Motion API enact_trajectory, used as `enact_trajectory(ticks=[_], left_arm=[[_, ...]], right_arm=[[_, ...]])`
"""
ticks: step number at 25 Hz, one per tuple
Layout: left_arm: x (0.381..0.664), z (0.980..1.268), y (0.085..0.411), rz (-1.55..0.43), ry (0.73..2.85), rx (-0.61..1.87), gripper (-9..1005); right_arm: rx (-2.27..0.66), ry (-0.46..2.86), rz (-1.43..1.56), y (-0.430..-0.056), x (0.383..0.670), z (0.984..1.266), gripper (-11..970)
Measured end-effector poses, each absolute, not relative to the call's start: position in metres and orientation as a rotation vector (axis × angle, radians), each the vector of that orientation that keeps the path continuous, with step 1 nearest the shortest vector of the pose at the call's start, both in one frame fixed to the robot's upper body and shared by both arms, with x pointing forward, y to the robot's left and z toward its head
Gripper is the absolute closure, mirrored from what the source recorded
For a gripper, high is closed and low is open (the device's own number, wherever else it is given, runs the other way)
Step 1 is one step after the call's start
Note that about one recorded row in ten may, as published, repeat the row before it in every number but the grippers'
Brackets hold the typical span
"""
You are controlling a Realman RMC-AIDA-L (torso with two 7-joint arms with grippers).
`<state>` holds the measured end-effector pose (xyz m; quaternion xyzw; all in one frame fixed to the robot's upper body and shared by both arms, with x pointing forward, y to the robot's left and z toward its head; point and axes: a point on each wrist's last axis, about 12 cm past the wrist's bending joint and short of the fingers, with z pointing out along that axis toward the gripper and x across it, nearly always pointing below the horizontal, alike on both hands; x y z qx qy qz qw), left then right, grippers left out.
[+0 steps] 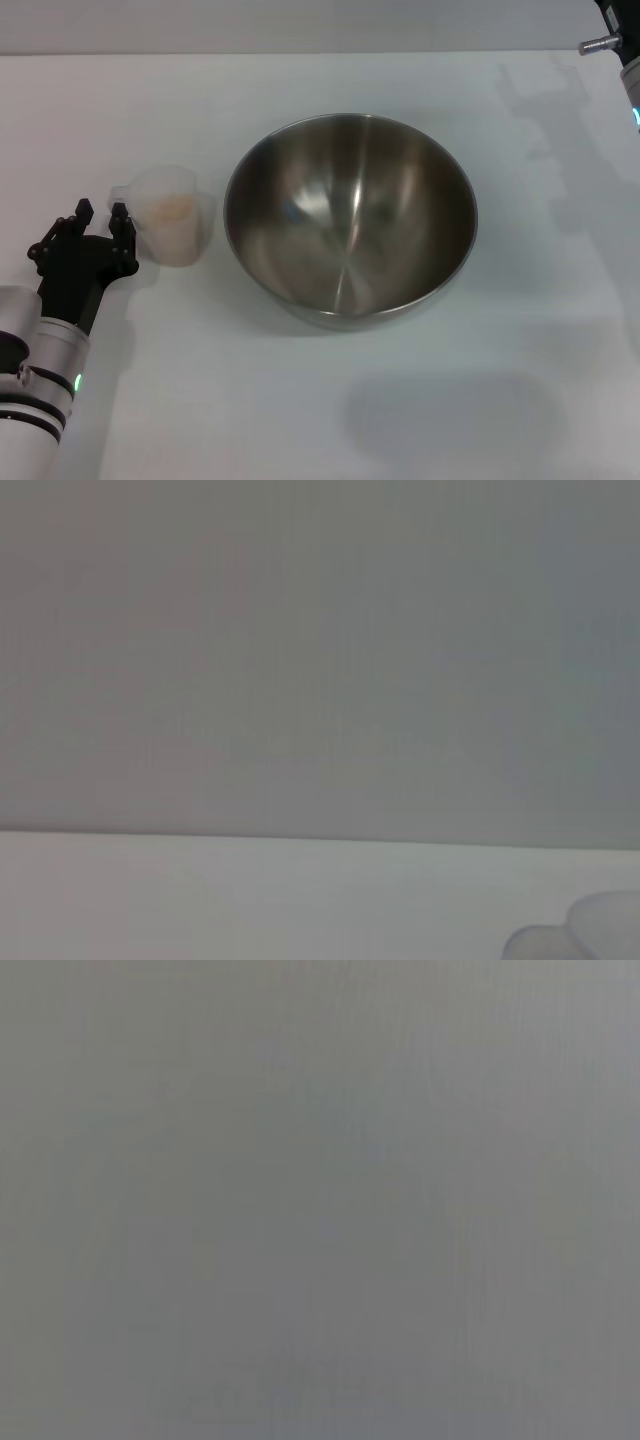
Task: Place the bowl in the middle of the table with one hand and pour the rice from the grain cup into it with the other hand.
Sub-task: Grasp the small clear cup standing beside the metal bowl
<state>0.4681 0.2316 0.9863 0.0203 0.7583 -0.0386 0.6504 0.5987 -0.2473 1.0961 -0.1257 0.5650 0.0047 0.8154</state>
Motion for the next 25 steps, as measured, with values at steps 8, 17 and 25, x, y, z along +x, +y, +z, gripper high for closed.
enact_trajectory(ticks=[8,17,25], left_arm=[[0.470,0.989,0.228,-0.103,1.705,0.060,847],[0.471,0.995,0.223,-0.121,1.659,0.099,945],[0.475,1.005,0.226,-0.095,1.572,0.100,970]], right_arm=[[-0.270,1.205,0.011,-0.247,0.599,1.096,210],[-0.274,1.204,0.011,-0.247,0.599,1.097,211],[-0.274,1.202,0.012,-0.246,0.599,1.097,211]])
